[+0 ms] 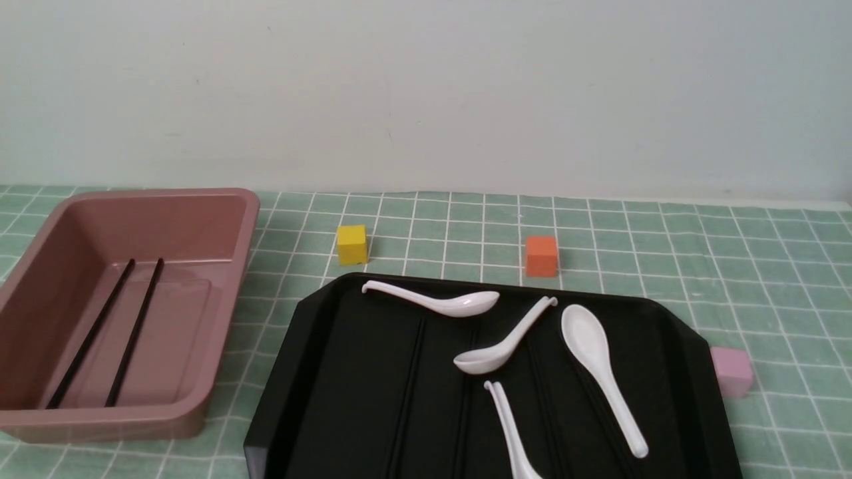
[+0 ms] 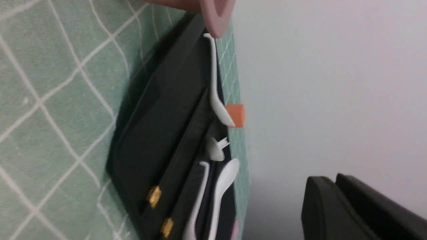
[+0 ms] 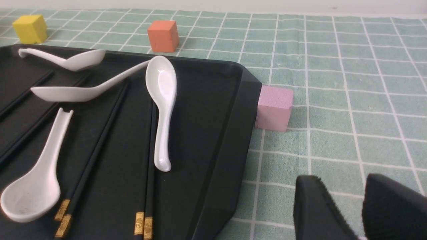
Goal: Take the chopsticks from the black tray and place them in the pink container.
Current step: 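Reach over to the black tray and grasp a pair of chopsticks with the left gripper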
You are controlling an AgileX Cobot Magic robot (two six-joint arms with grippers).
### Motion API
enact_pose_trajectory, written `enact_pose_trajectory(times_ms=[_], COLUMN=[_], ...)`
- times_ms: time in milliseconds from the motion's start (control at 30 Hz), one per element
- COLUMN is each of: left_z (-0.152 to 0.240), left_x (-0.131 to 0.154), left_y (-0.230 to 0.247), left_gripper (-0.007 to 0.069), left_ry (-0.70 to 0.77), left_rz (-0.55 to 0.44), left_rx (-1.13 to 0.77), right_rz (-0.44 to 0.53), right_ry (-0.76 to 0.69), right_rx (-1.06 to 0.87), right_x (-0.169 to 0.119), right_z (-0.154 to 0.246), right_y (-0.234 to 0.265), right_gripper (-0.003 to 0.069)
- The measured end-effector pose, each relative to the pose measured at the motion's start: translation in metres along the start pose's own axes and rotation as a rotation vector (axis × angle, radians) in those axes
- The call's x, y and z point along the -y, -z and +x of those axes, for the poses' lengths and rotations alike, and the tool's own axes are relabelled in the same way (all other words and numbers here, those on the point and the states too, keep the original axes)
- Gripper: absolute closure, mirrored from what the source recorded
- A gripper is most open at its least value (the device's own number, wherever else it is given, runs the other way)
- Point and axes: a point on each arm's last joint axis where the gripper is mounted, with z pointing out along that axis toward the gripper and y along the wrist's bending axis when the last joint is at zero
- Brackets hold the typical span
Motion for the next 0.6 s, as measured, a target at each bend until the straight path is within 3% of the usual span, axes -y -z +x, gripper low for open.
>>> enact_pose_trajectory(times_ms=[133,200,300,367,433,467,533,600], left_z=[-0.002,0.001,0.007,0.009,0.008,0.007,-0.001,-0.008], left_x=[0.018,0.053,0.096,0.120,0.134,0.135,0.134,0.131], left_y=[0.004,0.015,0.020,0.014,-0.003,-0.008,-0.030,-0.051], left_gripper=[0.0588,0.0638,0.0638,0.0638,0.0638,0.0638,0.0638,0.0638], left_ry=[-0.028,-0.182,-0.392,-0.547,-0.648,-0.668,-0.720,-0.727], left_rz=[0.074,0.139,0.099,-0.044,-0.277,-0.349,-0.605,-0.773], left_rx=[0.029,0.013,-0.053,-0.152,-0.305,-0.347,-0.487,-0.600], right_rz=[0.000,0.000,0.000,0.000,0.000,0.000,0.000,0.000], right_ry=[0.000,0.000,0.000,0.000,0.000,0.000,0.000,0.000], right_rx=[0.000,0.000,0.000,0.000,0.000,0.000,0.000,0.000], right_x=[0.000,0.000,0.000,0.000,0.000,0.000,0.000,0.000], right_z=[0.000,0.000,0.000,0.000,0.000,0.000,0.000,0.000], right_y=[0.000,0.000,0.000,0.000,0.000,0.000,0.000,0.000], right_gripper=[0.0419,0.0419,0.0419,0.0419,0.0419,0.0419,0.0419,0.0419])
